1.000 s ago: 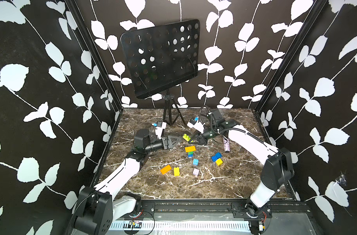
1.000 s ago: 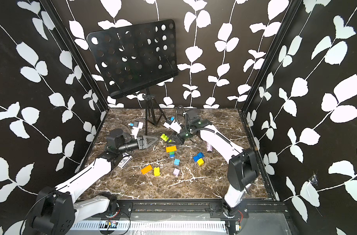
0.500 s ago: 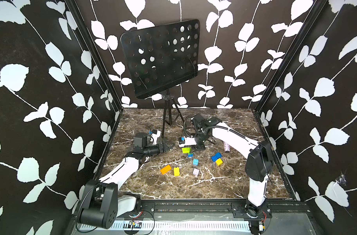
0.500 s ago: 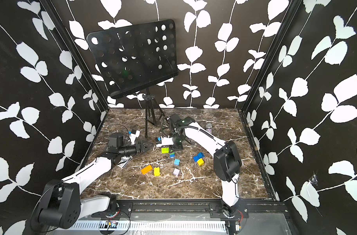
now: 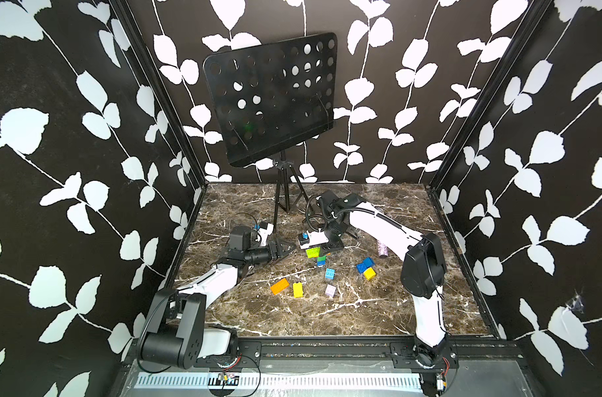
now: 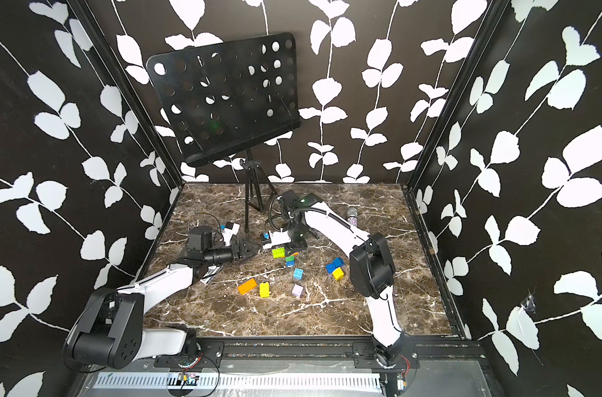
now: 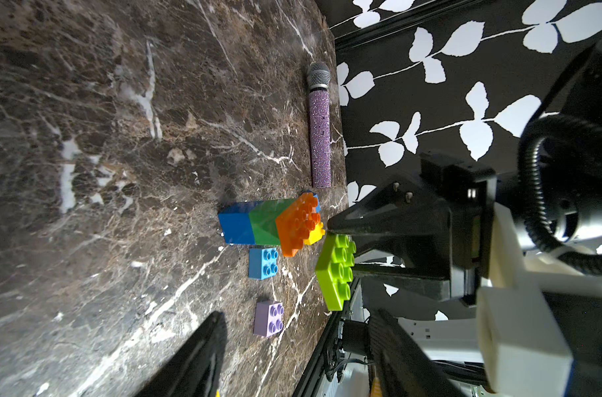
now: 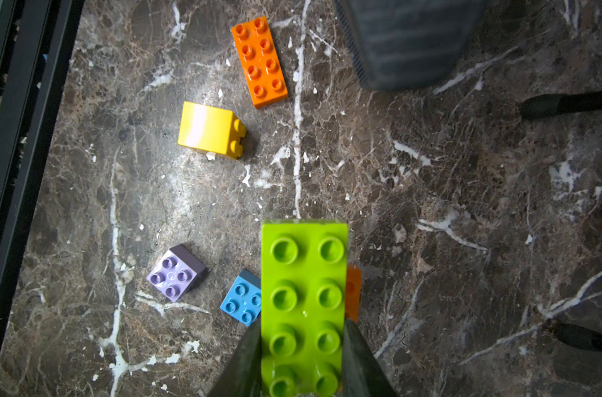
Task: Assemble a fork with lego
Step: Assemble the lego brick with the lego brick.
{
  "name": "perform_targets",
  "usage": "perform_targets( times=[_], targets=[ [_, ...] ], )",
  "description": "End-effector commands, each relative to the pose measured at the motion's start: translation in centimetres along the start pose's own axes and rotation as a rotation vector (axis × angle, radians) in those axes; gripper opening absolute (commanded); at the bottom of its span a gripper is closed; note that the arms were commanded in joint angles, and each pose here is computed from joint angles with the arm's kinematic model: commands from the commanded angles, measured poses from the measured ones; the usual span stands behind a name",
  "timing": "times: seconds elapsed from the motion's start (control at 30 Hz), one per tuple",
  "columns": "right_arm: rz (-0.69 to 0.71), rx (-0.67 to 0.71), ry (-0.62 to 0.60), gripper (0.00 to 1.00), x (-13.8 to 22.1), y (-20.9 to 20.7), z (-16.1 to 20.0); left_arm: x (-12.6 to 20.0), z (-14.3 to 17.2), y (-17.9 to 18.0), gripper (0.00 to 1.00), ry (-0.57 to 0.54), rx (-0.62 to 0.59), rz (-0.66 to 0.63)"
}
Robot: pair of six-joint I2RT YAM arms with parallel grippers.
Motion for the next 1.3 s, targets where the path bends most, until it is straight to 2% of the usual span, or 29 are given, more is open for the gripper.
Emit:
perform_targets(
  times=[0.0,0.13,0.4,0.77,1.0,1.27],
  targets=[
    [-0.019,-0.040,-0.002,0.34,-0.7,0.3,-0.3,-0.1,0.3,0.3,0.68,0.002,-0.010,0.001],
    [-0.006,-0.081,0.014,0.34,-1.2,-0.1,0.1,-0.4,0.0,0.7,0.68,-0.004,-0.004,-0.005],
    [0.021,-0.115,0.044,0.35,-1.9,-0.7,0.9,-3.3,0.3,-0.8,0.63,0.021,-0.008,0.121],
    [0.040,-0.130,0.063,0.36,-2.7,-1.3,1.6,-3.9,1.0,-0.6,0.63,0.034,-0.011,0.113],
    [0.003,-0.141,0.079,0.37,-3.2,-0.6,2.1,-4.7,1.2,-0.4,0.64,0.043,-0.008,0.112],
    [-0.020,-0.147,0.043,0.37,-3.0,-0.1,1.8,-5.7,1.7,-0.3,0.65,0.072,-0.007,0.105]
  ],
)
Point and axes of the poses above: each gripper's point midway between its finger pads, its own x axis back along the fingers, its own y axis along the line the jaws close on, z = x × y, the point moved 1 cm from there along x, back along the fingers, and after that the axes turned 4 degrees about -x, right-handed, at the moved point
